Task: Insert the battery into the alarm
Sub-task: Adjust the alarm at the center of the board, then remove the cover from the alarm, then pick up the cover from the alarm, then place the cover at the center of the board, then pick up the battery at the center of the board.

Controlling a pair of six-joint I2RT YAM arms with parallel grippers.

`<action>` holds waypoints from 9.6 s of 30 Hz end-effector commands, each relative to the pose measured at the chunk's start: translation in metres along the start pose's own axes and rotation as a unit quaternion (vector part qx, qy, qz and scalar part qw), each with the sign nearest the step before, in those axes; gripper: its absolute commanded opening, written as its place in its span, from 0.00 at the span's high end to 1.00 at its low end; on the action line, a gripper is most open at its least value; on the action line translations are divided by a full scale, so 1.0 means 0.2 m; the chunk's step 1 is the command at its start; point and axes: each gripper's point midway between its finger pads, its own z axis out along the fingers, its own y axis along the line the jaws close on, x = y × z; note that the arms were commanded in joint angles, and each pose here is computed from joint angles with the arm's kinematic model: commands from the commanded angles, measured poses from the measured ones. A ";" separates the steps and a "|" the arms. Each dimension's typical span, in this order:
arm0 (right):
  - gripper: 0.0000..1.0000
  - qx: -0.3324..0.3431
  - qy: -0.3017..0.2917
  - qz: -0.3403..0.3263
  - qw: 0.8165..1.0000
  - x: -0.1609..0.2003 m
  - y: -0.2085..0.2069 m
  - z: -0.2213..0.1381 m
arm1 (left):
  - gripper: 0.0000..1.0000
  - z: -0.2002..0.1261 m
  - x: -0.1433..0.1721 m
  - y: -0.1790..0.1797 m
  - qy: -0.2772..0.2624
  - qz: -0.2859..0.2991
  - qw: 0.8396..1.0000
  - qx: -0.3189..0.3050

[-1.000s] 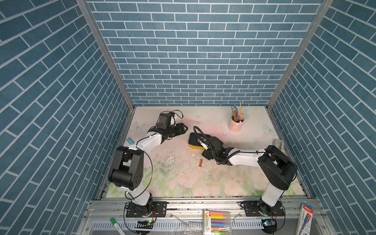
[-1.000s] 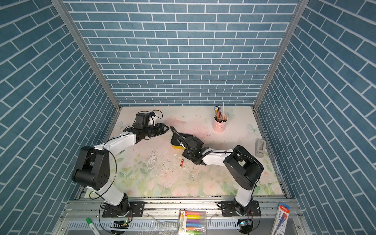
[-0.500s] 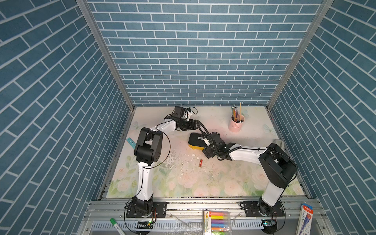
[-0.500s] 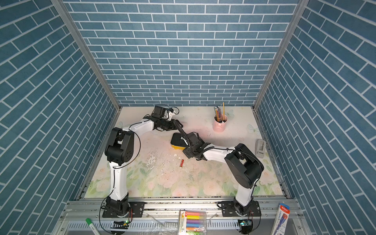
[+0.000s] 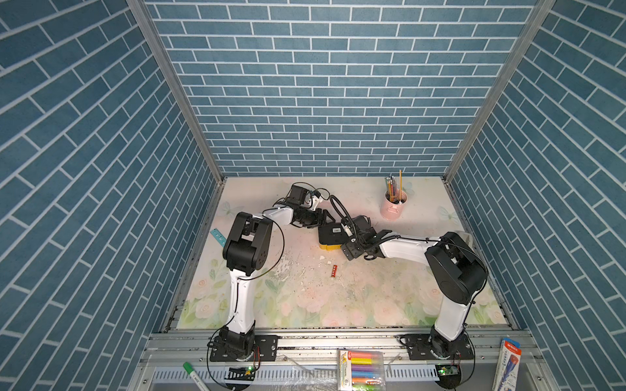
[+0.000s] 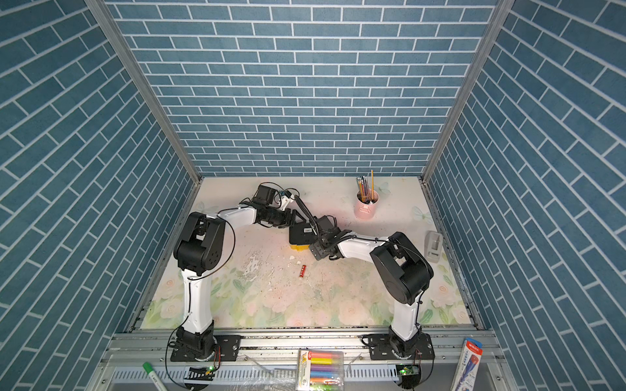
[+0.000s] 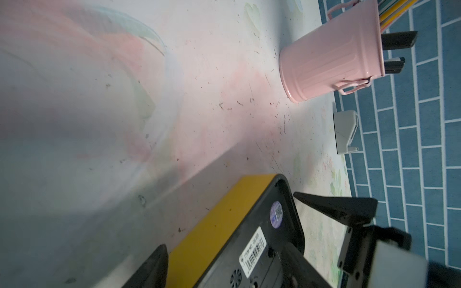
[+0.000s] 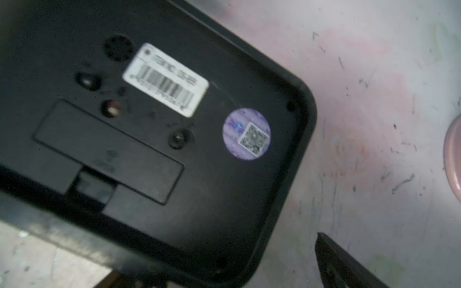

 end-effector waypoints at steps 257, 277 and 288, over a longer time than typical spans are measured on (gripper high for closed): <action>0.59 -0.157 0.007 0.044 0.987 -0.05 -0.15 -0.44 | 0.47 -0.38 0.06 -0.23 -0.135 -0.033 0.988 -0.061; 0.66 -0.357 -0.121 -0.503 0.778 0.02 0.58 -0.43 | 0.46 -0.72 0.14 0.04 -0.206 -0.128 0.968 -0.068; 0.63 -0.391 -0.080 -0.531 0.747 0.15 0.70 -0.34 | 0.45 -0.75 0.19 0.08 -0.204 -0.132 0.967 -0.079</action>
